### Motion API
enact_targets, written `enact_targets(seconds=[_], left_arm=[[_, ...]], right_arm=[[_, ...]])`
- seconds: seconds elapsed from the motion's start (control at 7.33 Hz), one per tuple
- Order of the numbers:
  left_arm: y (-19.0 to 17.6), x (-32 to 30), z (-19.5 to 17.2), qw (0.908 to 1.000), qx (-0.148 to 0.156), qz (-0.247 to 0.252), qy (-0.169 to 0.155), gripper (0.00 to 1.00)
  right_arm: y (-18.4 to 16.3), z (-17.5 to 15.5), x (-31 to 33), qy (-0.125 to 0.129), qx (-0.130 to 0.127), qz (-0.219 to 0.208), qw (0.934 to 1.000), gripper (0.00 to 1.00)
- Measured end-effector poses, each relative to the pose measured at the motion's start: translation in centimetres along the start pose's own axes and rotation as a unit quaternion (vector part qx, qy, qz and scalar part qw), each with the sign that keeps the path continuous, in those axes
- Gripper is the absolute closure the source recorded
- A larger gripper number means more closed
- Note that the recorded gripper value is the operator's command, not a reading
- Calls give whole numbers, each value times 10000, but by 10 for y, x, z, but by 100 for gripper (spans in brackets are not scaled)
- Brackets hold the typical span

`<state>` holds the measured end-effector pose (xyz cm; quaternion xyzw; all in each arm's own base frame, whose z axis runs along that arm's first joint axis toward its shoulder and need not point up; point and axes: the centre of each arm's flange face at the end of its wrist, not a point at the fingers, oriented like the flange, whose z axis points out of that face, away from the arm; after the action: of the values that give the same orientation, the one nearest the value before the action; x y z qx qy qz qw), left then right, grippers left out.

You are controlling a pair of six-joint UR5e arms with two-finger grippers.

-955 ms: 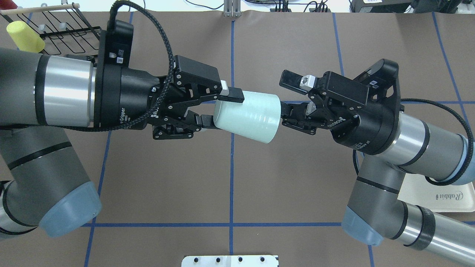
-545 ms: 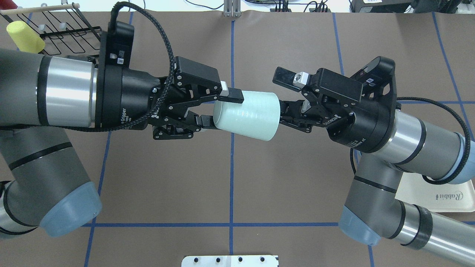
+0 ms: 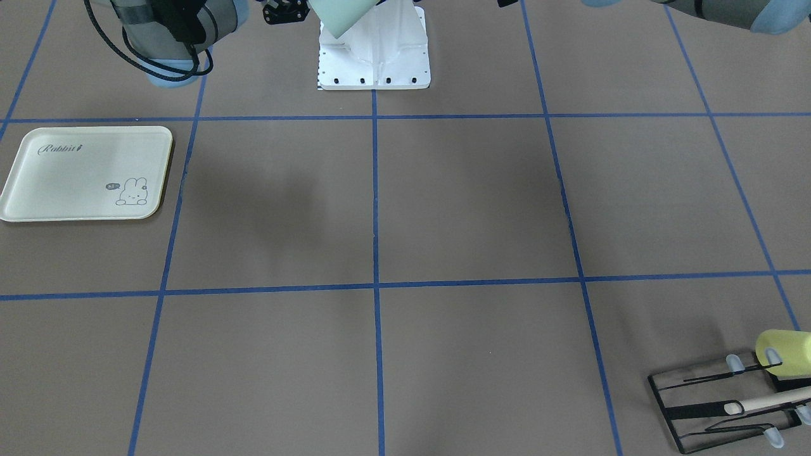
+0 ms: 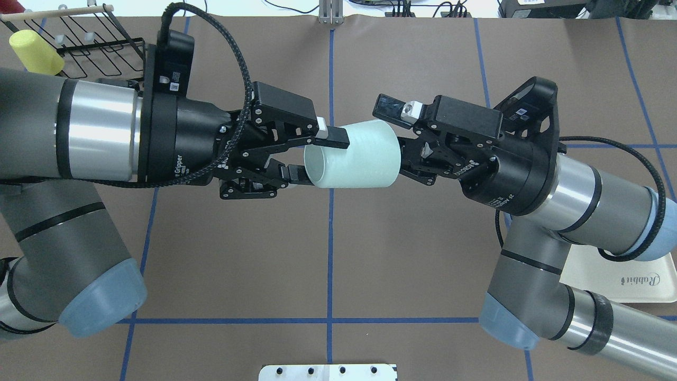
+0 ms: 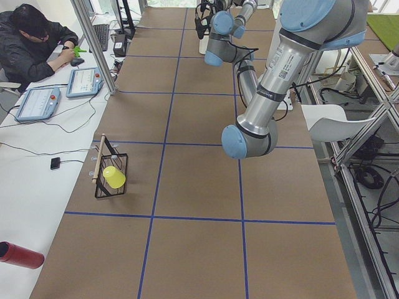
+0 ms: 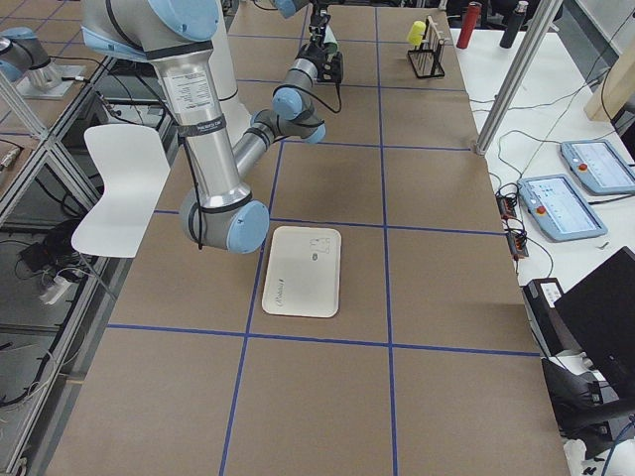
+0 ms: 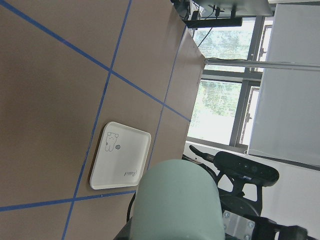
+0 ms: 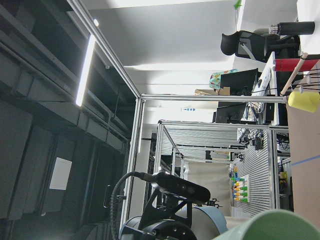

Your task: Left arm grabs green cup and hands to right arm on tray

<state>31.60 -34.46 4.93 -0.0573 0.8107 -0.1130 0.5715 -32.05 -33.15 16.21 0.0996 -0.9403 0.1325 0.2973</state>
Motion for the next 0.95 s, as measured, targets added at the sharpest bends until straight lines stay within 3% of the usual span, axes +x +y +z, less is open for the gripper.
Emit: enact_targets(seconds=[0.14, 0.27, 0.95], left_arm=[[0, 0, 0, 10000, -7, 2, 0, 67], [1, 1, 0, 10000, -17, 11, 7, 1], [-5, 0, -7, 9965, 57, 834, -31, 0]], right_arm=[[0, 0, 0, -3, -3, 3, 10000, 69], [0, 0, 0, -11, -7, 3, 10000, 100], [0, -2, -3, -50, -16, 27, 10000, 100]])
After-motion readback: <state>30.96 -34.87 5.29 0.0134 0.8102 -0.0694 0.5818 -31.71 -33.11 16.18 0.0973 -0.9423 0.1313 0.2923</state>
